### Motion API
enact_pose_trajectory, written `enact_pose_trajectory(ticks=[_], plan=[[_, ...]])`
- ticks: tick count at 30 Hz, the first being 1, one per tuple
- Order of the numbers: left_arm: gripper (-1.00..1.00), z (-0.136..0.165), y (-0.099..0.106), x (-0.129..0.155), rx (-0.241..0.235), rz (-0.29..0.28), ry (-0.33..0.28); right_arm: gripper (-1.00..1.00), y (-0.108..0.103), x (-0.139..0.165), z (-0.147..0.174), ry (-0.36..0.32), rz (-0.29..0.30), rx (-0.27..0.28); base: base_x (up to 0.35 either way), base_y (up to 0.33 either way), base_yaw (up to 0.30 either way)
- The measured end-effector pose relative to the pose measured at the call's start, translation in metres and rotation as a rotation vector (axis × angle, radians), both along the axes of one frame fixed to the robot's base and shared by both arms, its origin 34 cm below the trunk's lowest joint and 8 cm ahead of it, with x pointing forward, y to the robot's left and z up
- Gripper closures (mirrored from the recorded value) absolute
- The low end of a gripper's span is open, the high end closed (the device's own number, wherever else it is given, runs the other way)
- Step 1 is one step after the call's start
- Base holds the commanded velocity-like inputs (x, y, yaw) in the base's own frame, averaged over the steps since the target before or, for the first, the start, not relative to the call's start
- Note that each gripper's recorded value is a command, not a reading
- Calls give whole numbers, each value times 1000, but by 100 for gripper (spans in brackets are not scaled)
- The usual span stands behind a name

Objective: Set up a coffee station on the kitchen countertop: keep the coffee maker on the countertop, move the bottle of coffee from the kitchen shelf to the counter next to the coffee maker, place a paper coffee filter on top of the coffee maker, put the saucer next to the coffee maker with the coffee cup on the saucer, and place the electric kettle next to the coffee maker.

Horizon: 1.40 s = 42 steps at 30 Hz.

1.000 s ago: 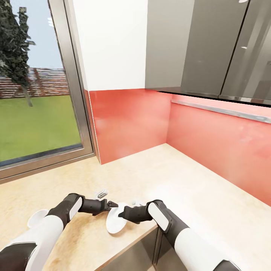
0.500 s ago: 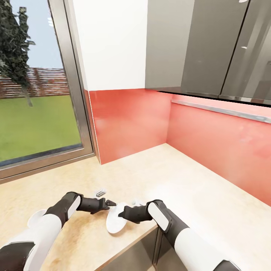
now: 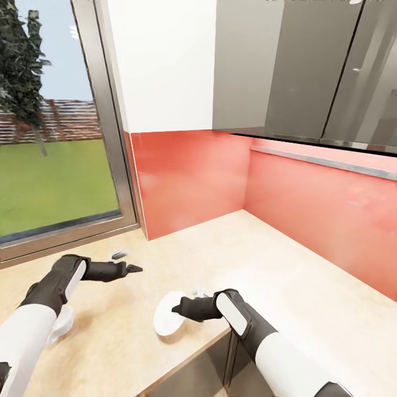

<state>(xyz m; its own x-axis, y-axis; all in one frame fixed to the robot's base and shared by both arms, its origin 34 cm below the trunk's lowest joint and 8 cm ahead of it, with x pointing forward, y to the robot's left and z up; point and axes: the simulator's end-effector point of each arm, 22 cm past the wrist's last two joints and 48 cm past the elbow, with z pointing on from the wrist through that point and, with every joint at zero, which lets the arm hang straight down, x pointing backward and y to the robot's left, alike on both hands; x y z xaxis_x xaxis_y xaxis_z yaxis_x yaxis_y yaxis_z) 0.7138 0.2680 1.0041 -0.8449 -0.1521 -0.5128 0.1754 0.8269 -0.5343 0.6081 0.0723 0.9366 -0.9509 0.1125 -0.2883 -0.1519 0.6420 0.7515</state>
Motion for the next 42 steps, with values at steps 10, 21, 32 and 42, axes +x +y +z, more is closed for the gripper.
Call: enact_pose_trajectory(ticks=[10,21,32,42], plan=[[-100,4,11,-1,14,9,5,100,-2,54,97,-176,-92,160,-313,0,0],[-100,3,25,-2,29,24,7,100,-4,67,136,-259,-107,205,-337,-24,0],[-100,3,25,-2,28,24,7,100,-22,77,159,-330,-117,208,-318,-166,0],[-100,3,24,-2,28,23,5,100,-25,79,159,-334,-119,204,-312,-123,1]])
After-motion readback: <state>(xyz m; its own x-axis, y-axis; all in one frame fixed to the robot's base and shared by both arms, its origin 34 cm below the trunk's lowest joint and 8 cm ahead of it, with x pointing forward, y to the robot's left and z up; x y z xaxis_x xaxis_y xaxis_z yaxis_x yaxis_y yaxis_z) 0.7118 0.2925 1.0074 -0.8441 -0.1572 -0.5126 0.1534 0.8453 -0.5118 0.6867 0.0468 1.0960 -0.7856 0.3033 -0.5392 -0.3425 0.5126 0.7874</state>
